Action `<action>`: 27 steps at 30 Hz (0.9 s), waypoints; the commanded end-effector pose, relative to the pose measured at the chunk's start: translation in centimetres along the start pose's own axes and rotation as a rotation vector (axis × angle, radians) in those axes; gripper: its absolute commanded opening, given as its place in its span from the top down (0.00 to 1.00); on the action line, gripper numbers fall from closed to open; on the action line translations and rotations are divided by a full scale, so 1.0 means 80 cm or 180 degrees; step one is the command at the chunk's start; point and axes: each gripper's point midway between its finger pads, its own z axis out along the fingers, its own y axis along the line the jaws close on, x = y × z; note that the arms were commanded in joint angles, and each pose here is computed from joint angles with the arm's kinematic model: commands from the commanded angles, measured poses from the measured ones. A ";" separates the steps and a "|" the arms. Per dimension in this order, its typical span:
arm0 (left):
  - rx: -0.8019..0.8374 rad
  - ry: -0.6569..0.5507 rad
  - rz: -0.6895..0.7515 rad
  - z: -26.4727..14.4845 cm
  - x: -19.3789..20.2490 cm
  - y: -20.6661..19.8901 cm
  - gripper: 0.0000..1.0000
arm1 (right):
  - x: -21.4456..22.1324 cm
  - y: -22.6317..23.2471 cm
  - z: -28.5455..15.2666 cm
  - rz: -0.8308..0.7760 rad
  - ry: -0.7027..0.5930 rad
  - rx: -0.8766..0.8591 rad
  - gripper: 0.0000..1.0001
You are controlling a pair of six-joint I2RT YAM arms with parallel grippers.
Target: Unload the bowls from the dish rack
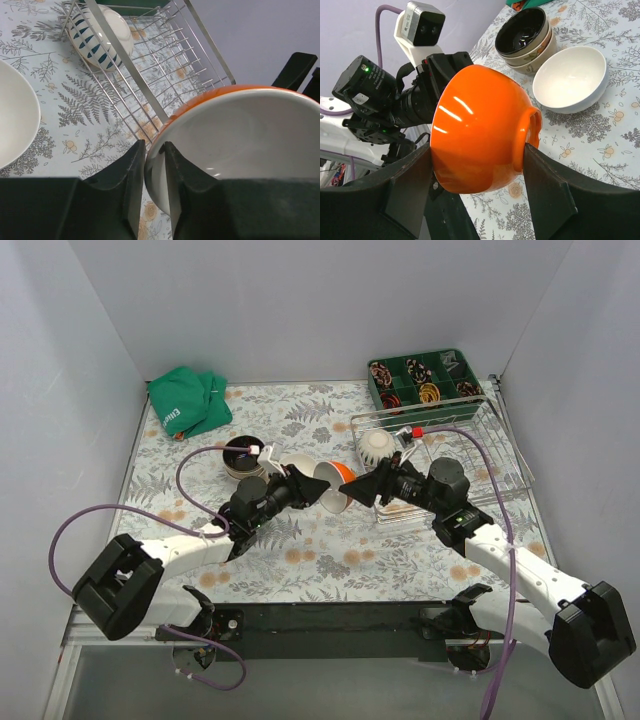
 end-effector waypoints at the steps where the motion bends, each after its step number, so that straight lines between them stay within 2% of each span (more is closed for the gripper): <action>1: 0.0047 -0.0098 -0.0004 -0.006 -0.008 -0.008 0.85 | -0.024 0.025 0.000 -0.0111 -0.0228 -0.0257 0.83; 2: 0.0047 -0.0119 0.0007 -0.008 -0.011 -0.009 0.96 | -0.023 0.022 0.000 -0.0103 -0.0228 -0.0238 0.74; 3: 0.0012 -0.0105 0.0038 -0.010 -0.010 -0.007 1.00 | -0.023 0.021 0.000 -0.0104 -0.0235 -0.0224 0.68; 4: -0.0060 -0.0135 0.0040 -0.012 -0.012 -0.001 1.00 | -0.019 0.018 0.000 -0.0099 -0.0219 -0.0204 0.60; 5: -0.0065 -0.0180 0.0066 -0.015 -0.018 -0.004 1.00 | -0.019 0.016 -0.001 -0.0111 -0.0223 -0.0193 0.46; 8: -0.0284 -0.0205 0.0118 -0.021 -0.020 0.011 1.00 | -0.014 0.009 -0.003 -0.0212 -0.0228 -0.0147 0.24; 11: -0.0462 -0.0173 0.0169 -0.029 -0.022 0.020 1.00 | -0.013 0.000 -0.007 -0.0303 -0.0259 -0.0054 0.15; 14: -0.0653 -0.0080 0.0200 -0.037 -0.020 0.029 1.00 | -0.015 -0.007 -0.009 -0.0452 -0.0266 0.0047 0.12; 20: -0.0999 0.0167 0.0320 -0.058 -0.013 0.045 1.00 | -0.017 -0.033 -0.019 -0.0695 -0.0287 0.0437 0.10; 27: -0.1560 0.0757 0.0252 -0.081 0.023 0.078 1.00 | -0.021 -0.052 -0.032 -0.0879 -0.0339 0.0733 0.10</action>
